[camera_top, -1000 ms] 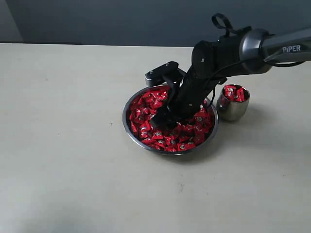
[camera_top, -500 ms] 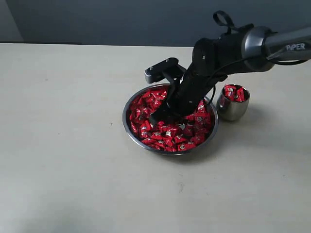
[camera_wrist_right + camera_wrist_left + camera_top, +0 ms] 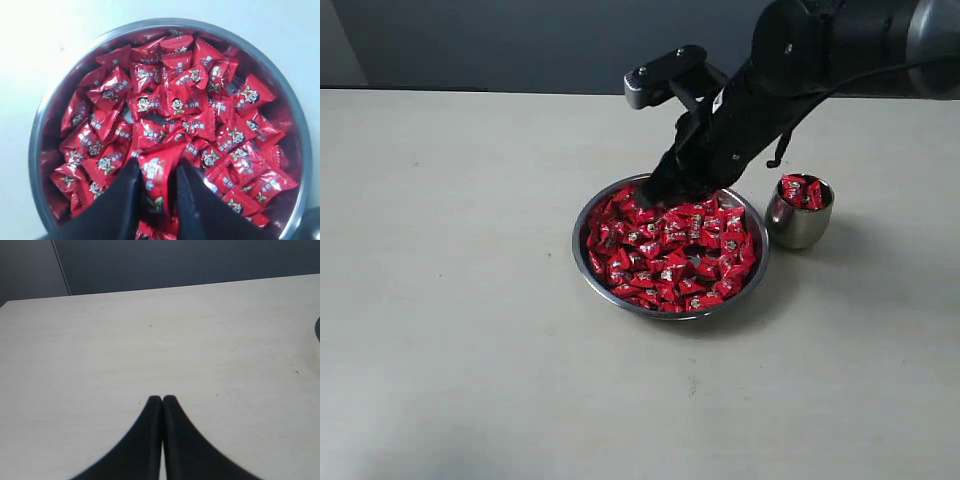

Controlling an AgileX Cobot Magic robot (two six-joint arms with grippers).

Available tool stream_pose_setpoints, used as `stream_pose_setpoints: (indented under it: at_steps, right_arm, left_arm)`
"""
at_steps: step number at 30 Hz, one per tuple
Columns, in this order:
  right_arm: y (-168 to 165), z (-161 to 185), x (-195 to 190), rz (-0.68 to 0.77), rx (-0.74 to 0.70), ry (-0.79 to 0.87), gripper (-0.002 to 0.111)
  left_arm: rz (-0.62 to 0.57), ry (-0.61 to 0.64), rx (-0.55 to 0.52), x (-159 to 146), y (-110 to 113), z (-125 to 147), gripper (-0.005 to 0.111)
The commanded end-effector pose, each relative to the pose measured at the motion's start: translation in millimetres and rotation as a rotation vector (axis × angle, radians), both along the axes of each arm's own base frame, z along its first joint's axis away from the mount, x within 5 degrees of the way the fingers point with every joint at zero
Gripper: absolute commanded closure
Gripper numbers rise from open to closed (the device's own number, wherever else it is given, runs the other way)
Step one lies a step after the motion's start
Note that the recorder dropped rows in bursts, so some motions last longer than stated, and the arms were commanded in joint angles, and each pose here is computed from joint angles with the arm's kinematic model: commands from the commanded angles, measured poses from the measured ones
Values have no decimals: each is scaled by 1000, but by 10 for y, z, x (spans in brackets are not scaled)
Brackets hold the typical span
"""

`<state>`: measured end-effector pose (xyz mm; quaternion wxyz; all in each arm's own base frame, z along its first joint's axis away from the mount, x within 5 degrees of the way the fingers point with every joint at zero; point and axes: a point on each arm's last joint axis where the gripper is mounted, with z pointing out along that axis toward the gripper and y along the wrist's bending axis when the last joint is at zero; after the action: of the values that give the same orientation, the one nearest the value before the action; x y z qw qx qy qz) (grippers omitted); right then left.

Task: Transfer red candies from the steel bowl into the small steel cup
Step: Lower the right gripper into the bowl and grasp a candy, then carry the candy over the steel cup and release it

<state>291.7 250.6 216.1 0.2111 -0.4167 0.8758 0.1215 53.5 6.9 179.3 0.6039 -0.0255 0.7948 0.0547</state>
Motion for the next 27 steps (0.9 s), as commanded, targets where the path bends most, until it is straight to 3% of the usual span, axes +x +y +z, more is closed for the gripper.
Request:
stream_pose_setpoints:
  at_steps: [1,5,8,14,21,27]
  right_arm:
    - [-27,9,-48,-8,-14,67,99]
    - [-5,-178,-34,-15,-37,115,71]
    - [32,-346,-24,-23,-50,161,59]
    - [69,-617,15,-37,-73,207,59]
    - [122,-645,124,-78,-11,113,59]
    - [155,-763,160,-163,23,143,59]
  left_arm:
    - [-5,-18,1,-3,-3,35,106]
    - [-5,-18,1,-3,-3,35,106]
    - [-5,-18,1,-3,-3,35,106]
    - [-5,-18,1,-3,-3,35,106]
    - [-5,-18,1,-3,-3,35,106]
    - [-5,-18,1,-3,-3,35,106]
